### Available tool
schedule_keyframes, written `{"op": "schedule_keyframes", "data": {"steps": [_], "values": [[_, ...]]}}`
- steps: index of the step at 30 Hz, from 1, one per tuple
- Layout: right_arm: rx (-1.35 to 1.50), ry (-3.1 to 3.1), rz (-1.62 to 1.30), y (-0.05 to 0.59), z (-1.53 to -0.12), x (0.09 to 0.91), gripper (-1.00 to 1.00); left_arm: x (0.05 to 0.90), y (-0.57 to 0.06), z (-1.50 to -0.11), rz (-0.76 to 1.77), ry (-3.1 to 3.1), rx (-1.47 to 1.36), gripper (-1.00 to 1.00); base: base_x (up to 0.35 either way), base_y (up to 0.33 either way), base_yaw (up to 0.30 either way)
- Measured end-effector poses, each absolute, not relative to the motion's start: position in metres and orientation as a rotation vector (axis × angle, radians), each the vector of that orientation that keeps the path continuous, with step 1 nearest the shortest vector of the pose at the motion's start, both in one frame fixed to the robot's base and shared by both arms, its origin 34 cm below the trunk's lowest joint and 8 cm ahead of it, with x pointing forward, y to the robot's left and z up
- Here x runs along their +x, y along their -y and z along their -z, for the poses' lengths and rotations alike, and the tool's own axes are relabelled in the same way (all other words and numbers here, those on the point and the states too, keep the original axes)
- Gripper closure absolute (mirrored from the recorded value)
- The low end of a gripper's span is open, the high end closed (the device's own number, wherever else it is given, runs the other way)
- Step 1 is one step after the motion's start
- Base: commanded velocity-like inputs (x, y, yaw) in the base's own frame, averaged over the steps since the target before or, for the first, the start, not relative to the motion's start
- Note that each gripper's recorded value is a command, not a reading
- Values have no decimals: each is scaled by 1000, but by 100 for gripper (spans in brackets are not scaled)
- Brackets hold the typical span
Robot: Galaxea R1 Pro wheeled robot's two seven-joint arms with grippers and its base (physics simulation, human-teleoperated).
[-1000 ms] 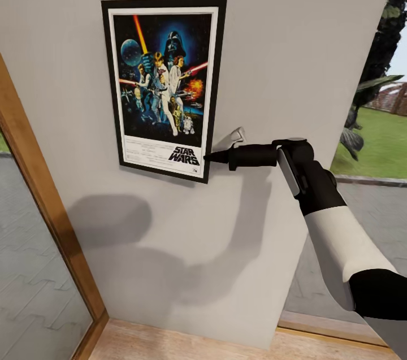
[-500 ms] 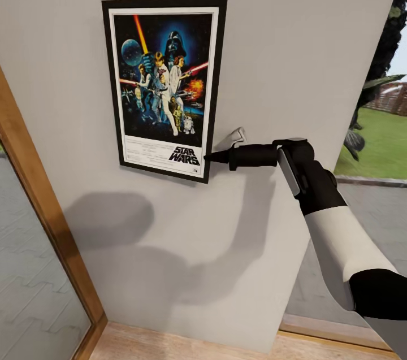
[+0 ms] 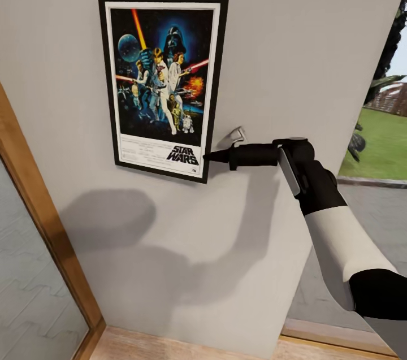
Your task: Pick up the poster from the kitchen countertop and hang it on one of the wall nails in the kitchen.
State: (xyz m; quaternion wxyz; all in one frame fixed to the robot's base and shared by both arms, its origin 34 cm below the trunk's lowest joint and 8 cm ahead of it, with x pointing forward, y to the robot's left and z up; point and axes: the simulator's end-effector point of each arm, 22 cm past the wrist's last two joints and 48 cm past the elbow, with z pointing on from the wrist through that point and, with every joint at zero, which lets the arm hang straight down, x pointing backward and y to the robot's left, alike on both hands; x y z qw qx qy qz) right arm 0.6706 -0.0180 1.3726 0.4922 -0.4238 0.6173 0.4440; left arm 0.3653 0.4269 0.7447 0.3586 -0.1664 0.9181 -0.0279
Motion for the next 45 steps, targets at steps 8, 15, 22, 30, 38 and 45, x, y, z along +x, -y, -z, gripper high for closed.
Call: {"op": "schedule_keyframes", "data": {"steps": [8,15,22,30,38,45], "values": [[-1030,-1496,-1078,18,-1373,670,100,365,-427,-745,72,-2368,-429,-100,5,0,0],[-1030,-1497,-1077,18,-1373,670,100,365,-427,-745,72,-2368,-429,-100,0,0,0],[-1014,-1518,-1039,21,-1366,681,100,366,-427,-744,71,-2371,-430,-100,-122,0,0],[-1014,-1517,-1039,20,-1366,681,100,366,-427,-744,71,-2369,-429,-100,-95,0,0],[-1014,-1517,-1039,20,-1366,681,100,366,-427,-745,71,-2369,-428,-100,-6,0,0],[-1014,-1518,-1037,21,-1366,681,100,366,-427,-745,70,-2368,-428,-100,0,0,0]]}}
